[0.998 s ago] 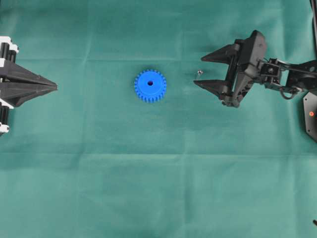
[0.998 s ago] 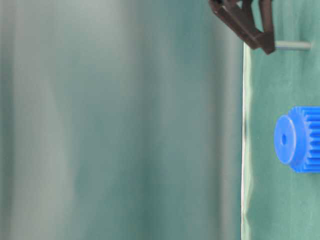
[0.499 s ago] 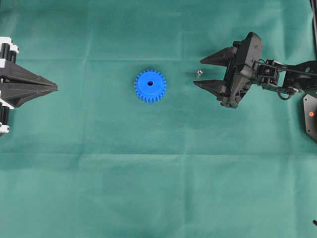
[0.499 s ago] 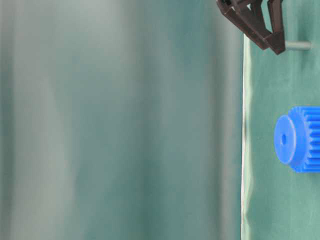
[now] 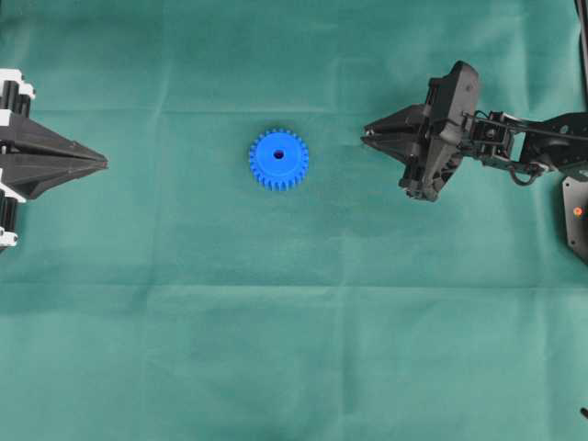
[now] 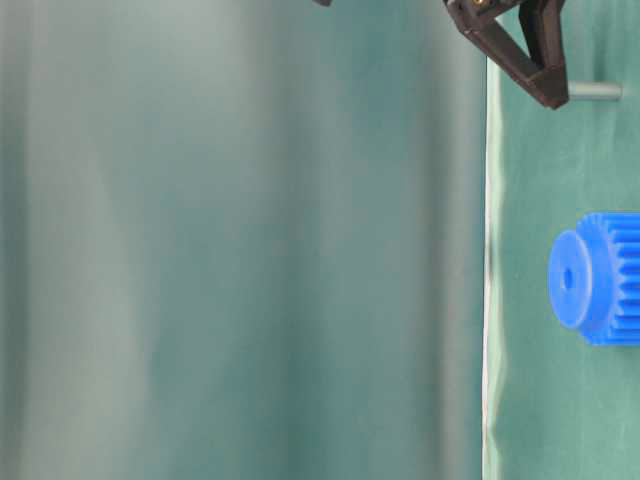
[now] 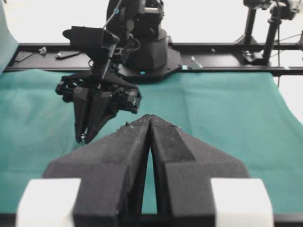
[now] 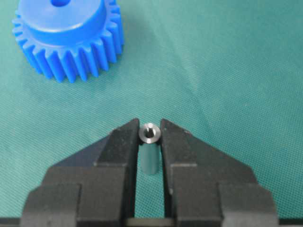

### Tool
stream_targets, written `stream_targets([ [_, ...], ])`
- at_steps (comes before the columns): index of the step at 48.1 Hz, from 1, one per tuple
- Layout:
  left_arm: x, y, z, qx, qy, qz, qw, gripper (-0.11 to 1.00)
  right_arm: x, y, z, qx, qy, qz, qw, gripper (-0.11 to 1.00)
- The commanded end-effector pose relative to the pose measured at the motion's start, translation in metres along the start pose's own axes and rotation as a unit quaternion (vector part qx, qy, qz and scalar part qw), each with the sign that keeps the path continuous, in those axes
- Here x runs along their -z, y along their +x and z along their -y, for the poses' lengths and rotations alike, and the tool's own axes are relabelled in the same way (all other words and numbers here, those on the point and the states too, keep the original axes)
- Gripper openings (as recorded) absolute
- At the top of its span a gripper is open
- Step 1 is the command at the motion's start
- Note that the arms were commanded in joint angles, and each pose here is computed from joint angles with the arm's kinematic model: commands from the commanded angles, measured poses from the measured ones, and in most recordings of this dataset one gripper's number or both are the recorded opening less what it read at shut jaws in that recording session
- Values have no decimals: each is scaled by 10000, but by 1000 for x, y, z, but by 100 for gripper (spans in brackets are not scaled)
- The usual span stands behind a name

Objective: Insert the shaft placed at a random location into the center hole of the medium gear at another random location.
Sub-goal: 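Lower the open right gripper around the upright silver shaft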

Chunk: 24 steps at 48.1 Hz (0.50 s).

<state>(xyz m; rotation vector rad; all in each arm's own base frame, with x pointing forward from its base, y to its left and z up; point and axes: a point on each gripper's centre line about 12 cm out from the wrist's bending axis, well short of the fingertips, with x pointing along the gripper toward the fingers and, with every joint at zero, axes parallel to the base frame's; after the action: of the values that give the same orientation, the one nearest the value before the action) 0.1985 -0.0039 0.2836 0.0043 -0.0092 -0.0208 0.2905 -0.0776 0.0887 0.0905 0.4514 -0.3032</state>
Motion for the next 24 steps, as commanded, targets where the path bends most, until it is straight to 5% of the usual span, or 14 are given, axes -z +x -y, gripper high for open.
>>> stream_targets([
  [1, -10, 2, 0, 11, 7, 123, 9999, 0, -7, 2, 0, 7, -1, 100, 10000, 13],
  [24, -9, 2, 0, 11, -8, 84, 10000, 0, -23, -1, -3, -41, 6, 359, 9993, 13],
])
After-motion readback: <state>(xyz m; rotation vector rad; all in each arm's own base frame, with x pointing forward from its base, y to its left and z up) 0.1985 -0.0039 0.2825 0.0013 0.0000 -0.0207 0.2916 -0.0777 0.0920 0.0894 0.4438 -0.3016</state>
